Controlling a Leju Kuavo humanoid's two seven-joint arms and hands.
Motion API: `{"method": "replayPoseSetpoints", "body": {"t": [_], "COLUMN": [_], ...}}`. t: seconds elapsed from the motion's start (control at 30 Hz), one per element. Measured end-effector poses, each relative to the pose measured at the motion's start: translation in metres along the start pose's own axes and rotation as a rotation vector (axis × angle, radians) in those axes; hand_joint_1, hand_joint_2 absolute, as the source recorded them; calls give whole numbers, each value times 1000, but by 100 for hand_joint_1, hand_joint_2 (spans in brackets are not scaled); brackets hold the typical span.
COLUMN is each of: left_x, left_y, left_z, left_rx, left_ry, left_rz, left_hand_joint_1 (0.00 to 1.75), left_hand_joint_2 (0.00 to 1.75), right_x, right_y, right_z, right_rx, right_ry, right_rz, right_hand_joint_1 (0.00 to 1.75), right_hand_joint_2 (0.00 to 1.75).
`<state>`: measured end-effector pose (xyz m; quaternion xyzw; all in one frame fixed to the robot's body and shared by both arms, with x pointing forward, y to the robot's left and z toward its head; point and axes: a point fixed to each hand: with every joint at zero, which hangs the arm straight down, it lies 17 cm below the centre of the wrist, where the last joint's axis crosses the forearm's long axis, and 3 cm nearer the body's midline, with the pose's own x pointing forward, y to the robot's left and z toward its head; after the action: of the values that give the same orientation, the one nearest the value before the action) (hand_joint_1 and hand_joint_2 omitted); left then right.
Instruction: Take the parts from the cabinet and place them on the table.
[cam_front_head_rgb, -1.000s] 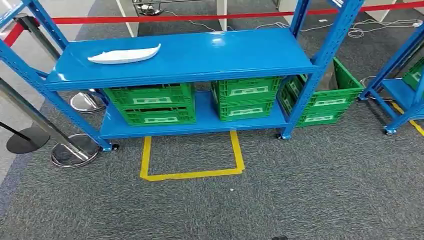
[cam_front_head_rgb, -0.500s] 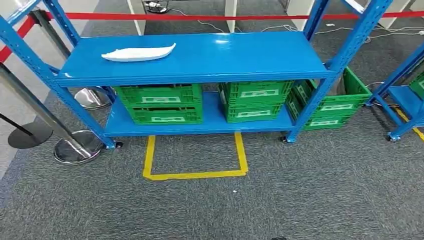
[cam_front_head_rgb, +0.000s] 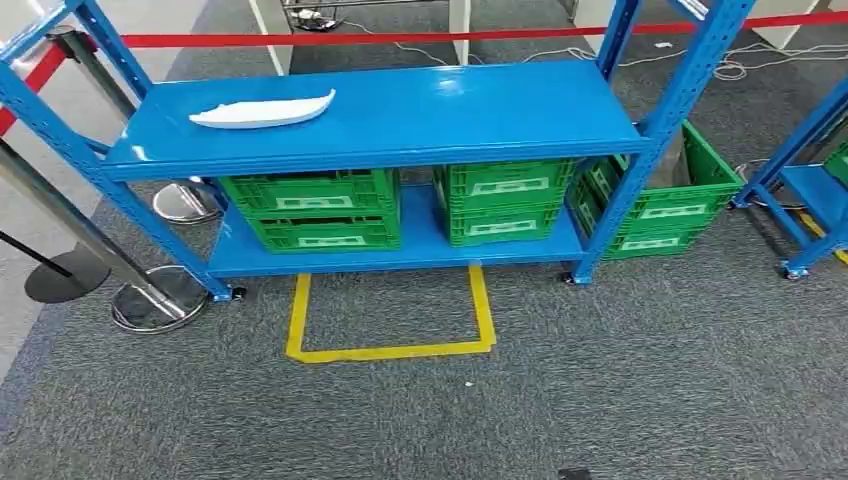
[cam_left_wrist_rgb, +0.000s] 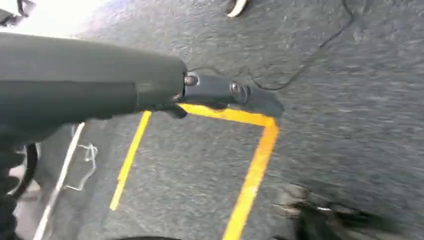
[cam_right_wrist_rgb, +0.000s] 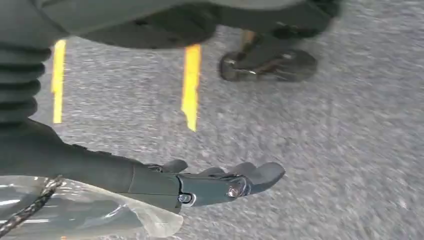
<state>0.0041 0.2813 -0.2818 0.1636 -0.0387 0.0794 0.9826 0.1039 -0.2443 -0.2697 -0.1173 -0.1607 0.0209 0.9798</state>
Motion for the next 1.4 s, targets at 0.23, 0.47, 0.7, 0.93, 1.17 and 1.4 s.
{"method": "replayPoseSetpoints", "body": {"t": [0.23, 0.47, 0.7, 0.93, 1.17, 1.4], "left_x": [-17, 23, 68, 15, -51, -10], "left_y": [-7, -33, -47, -35, -15, -25], "left_z": [2, 8, 14, 10, 9, 10], "left_rx": [-68, -170, -248, -274, -287, -341], "left_ry": [12, -75, -168, -98, 4, -79], "left_rz": [-41, -37, -34, -83, -132, -152], "left_hand_joint_1": [0, 0, 0, 0, 0, 0], "left_hand_joint_2": [0, 0, 0, 0, 0, 0], "right_x": [11, -38, -78, -35, 35, -16], "right_y": [-14, -15, -10, -18, -26, -17], "right_z": [-6, 1, 11, 0, -7, 2], "right_rx": [6, 46, 97, 116, 138, 198], "right_ry": [-15, 63, 133, 48, -82, 4], "right_rz": [-42, -53, -58, -89, -117, -122], "right_hand_joint_1": [0, 0, 0, 0, 0, 0], "right_hand_joint_2": [175, 0, 175, 175, 175, 0]}}
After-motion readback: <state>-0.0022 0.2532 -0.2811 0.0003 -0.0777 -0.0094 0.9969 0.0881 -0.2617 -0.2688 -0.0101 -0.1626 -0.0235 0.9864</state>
